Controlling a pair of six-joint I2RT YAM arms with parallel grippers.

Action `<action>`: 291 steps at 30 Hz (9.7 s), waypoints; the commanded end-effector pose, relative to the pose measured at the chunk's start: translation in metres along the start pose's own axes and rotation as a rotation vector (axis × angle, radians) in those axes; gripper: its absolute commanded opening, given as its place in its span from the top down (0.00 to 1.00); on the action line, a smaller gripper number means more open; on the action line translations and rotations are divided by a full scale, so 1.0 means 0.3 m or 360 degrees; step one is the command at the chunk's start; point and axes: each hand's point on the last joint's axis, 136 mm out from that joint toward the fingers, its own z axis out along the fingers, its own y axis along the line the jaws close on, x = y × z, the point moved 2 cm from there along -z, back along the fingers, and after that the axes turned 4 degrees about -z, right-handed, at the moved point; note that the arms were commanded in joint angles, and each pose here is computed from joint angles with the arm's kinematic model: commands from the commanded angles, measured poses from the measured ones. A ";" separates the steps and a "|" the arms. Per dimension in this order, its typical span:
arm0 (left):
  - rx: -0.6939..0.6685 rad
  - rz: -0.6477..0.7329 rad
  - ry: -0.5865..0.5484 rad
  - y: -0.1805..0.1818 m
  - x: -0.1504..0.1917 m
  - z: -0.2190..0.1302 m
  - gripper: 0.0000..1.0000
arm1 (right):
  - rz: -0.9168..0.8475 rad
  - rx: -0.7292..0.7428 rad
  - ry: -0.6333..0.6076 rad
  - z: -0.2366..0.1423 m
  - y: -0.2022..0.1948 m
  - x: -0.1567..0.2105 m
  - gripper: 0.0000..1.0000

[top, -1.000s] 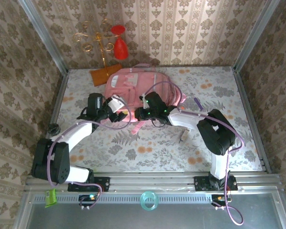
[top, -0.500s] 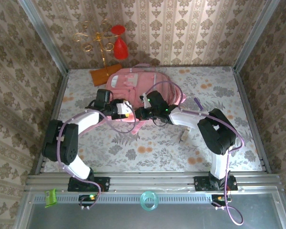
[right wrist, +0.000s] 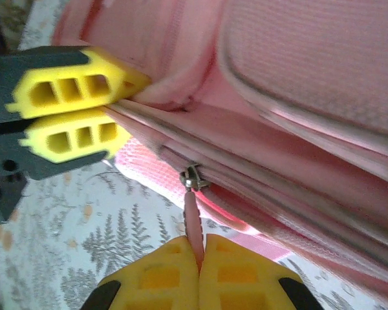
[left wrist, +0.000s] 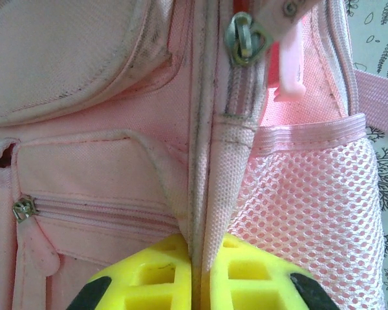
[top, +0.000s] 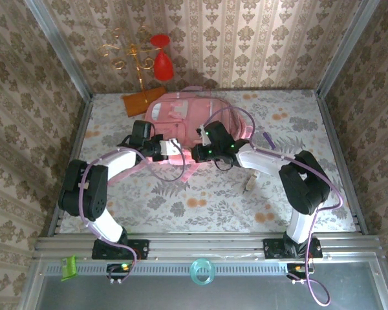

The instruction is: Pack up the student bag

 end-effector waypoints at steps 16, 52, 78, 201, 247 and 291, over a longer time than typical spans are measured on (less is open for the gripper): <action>0.0047 -0.0134 0.0044 -0.008 0.069 -0.125 1.00 | -0.0085 0.0829 0.0066 -0.233 -0.258 0.047 1.00; 0.0135 -0.0280 -0.0255 -0.044 -0.045 -0.161 0.41 | -0.0055 0.0334 0.0028 -0.089 0.027 0.108 0.57; 0.0086 -0.0251 -0.0244 -0.039 -0.045 -0.179 0.44 | -0.0473 0.1328 0.0118 0.024 -0.046 0.131 0.58; -0.0076 -0.0278 -0.0457 -0.082 -0.161 -0.261 0.28 | -0.0316 0.0069 -0.0087 -0.181 0.070 0.031 1.00; 0.0033 -0.0037 -0.0160 -0.148 -0.179 -0.170 0.99 | -0.0368 0.0489 -0.0014 -0.236 -0.076 0.050 1.00; 0.0095 -0.0281 -0.0106 -0.197 -0.305 -0.121 0.53 | -0.0377 -0.0300 -0.0266 -0.264 0.224 -0.026 1.00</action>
